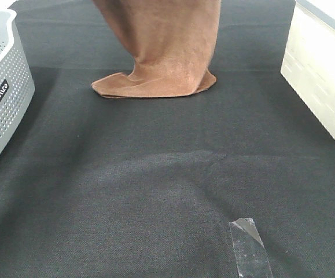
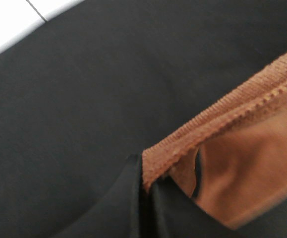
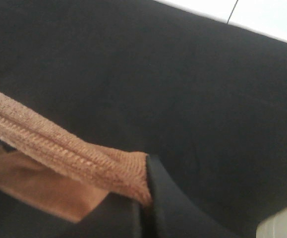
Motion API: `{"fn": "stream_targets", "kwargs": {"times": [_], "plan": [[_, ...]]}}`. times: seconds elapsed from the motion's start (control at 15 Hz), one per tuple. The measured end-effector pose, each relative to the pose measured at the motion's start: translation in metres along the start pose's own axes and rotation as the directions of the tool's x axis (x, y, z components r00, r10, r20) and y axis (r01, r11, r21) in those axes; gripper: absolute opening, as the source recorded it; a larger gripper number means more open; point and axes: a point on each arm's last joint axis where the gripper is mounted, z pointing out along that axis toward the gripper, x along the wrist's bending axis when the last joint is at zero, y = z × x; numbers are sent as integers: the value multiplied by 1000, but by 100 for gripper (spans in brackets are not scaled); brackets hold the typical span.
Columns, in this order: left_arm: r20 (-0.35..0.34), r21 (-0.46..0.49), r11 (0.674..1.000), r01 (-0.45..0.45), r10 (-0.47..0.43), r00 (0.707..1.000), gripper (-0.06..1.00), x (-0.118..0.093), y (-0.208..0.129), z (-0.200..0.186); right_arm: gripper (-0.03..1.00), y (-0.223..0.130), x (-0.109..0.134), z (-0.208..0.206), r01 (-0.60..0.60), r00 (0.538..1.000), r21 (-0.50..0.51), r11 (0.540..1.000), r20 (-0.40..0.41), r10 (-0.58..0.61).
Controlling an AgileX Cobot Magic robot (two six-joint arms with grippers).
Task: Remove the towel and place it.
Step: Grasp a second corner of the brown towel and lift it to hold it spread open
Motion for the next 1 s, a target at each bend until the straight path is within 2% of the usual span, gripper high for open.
{"fn": "stream_targets", "kwargs": {"times": [0.27,0.47,0.6,0.8,1.0], "plan": [[47,-10,991,135,-135,990,1,-1,8,-22,0,-2,2,-27,-16,999,81,997,-41,19],[100,-49,964,261,-255,962,1,0,22,-57,0,-4,2,-57,-14,998,157,987,-58,23],[126,-21,962,273,-268,955,1,-1,23,-77,0,-1,2,-76,-12,998,147,989,-59,21],[154,90,959,269,-280,948,1,-11,7,-111,0,6,6,-118,-26,994,77,997,-105,34],[157,164,953,255,-280,947,1,-22,-22,-164,0,-11,16,-155,-39,983,102,994,-174,57]]}}
